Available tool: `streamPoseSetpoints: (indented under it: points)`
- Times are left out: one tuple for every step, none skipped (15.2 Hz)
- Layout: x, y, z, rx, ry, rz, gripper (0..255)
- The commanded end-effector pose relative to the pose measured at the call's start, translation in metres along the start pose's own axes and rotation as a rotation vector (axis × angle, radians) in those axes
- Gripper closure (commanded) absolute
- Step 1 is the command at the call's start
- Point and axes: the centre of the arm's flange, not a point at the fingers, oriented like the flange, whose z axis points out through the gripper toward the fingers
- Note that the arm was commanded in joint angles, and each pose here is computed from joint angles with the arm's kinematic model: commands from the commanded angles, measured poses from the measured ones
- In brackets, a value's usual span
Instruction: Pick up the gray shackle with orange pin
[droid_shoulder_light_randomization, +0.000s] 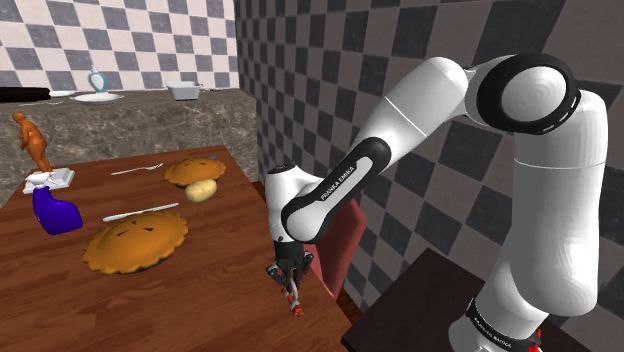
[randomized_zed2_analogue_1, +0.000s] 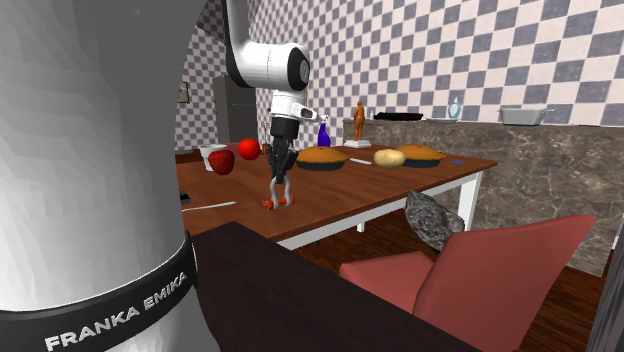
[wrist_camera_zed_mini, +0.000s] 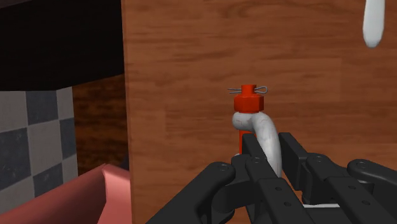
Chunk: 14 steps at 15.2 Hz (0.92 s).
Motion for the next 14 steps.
streamPoseSetpoints:
  points:
    - [0.000,0.000,0.000,-0.001,-0.001,0.000,255]
    - [0.000,0.000,0.000,-0.001,-0.001,0.000,255]
    - [0.000,0.000,0.000,-0.001,-0.001,0.000,255]
    - [0.000,0.000,0.000,-0.001,-0.001,0.000,255]
    - [0.000,0.000,-0.001,-0.001,-0.001,0.000,255]
    - [-0.001,0.000,-0.006,-0.001,-0.001,0.000,255]
    - [-0.002,0.000,-0.011,-0.001,-0.001,0.000,255]
    - [-0.003,0.000,-0.016,-0.001,-0.001,0.000,255]
    - [-0.004,0.000,-0.021,-0.001,-0.001,0.000,255]
    - [-0.005,0.000,-0.027,-0.001,-0.001,0.000,255]
    - [-0.006,0.000,-0.032,-0.001,-0.001,0.000,255]
    - [-0.008,0.000,-0.037,-0.001,-0.001,0.000,255]
    - [-0.009,0.000,-0.042,-0.001,-0.001,0.000,255]
    - [-0.010,0.000,-0.047,-0.001,-0.001,0.000,255]
